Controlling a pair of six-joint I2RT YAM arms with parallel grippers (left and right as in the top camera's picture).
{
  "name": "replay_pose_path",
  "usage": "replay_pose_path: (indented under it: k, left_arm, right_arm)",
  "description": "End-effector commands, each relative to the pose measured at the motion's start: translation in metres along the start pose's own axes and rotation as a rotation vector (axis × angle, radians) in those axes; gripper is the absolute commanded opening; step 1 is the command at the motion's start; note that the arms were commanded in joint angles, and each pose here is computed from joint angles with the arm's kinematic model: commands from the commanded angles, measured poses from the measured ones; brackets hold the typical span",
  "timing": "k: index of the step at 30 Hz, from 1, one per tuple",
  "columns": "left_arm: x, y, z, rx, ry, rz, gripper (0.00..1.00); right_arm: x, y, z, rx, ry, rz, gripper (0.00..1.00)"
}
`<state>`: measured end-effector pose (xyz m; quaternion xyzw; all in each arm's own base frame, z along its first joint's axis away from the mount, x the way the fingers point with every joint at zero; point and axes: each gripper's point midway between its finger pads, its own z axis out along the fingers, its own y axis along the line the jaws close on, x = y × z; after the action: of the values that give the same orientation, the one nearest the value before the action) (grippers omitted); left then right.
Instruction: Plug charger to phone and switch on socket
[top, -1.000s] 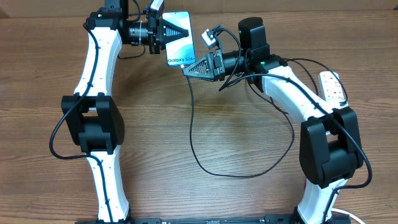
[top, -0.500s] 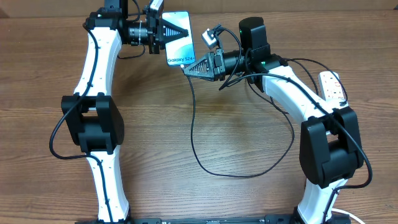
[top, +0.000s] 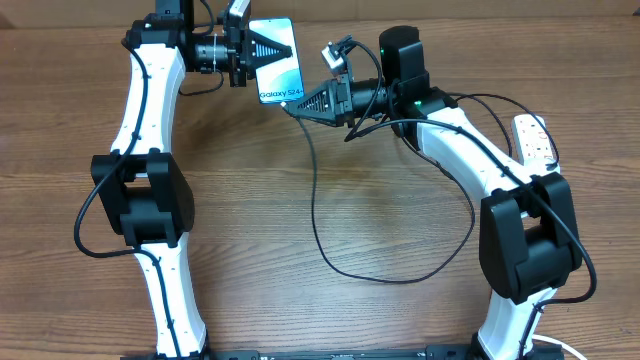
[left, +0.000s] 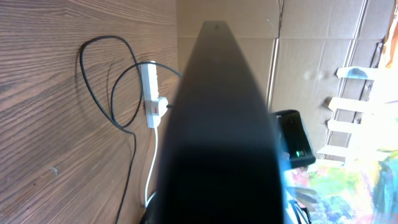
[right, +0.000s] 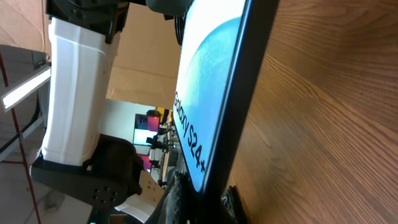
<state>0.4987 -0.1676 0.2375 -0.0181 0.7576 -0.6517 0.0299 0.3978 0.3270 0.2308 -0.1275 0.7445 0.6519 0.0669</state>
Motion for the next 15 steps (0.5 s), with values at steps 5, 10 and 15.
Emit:
replay_pose_path:
  k: [5, 10, 15]
  left_arm:
    - [0.004, -0.011, 0.007, -0.02, 0.005, 0.02, 0.04]
    - [0.001, -0.004, 0.002, -0.052, -0.016, 0.006, 0.04]
    - [0.002, -0.004, 0.003, -0.052, -0.012, 0.005, 0.04]
  right_arm:
    - [-0.012, 0.009, 0.0, 0.055, -0.069, -0.061, 0.04]
    - [-0.003, -0.004, 0.0, 0.09, -0.043, -0.044, 0.04]
    - [-0.007, -0.01, 0.0, 0.124, -0.072, -0.036, 0.04]
